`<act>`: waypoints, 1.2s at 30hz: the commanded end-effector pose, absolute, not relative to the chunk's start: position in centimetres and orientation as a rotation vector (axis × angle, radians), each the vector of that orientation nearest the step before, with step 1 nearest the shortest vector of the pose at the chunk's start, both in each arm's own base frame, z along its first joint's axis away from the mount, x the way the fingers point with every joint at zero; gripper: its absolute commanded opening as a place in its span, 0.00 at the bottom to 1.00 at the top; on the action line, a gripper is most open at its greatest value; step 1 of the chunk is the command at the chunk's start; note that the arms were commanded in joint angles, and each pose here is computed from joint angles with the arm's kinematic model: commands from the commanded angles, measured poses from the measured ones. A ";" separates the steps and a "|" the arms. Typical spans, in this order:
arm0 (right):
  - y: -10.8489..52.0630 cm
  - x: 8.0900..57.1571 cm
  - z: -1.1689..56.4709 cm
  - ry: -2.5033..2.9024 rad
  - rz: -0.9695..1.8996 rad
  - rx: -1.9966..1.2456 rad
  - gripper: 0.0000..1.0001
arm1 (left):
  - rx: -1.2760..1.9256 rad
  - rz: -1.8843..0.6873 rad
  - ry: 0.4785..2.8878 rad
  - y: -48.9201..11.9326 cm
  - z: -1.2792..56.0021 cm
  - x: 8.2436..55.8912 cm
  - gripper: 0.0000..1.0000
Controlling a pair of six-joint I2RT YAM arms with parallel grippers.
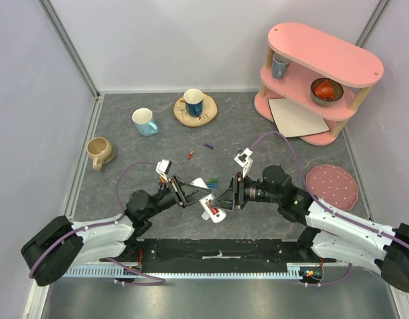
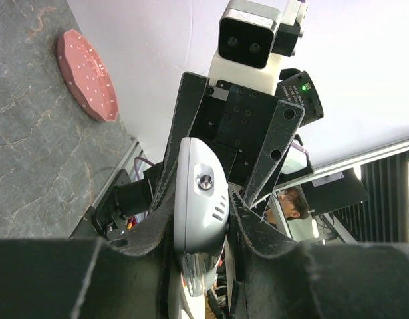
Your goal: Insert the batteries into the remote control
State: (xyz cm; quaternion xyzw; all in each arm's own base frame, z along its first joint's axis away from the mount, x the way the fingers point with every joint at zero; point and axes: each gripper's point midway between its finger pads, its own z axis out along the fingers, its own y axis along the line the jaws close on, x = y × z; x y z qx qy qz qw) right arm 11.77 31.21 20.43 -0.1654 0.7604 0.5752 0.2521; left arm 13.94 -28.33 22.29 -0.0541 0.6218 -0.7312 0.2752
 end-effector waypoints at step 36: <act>31.9 12.4 17.8 2.166 1.590 -0.347 0.27 | -0.096 -2.011 1.450 -27.4 27.1 13.7 0.02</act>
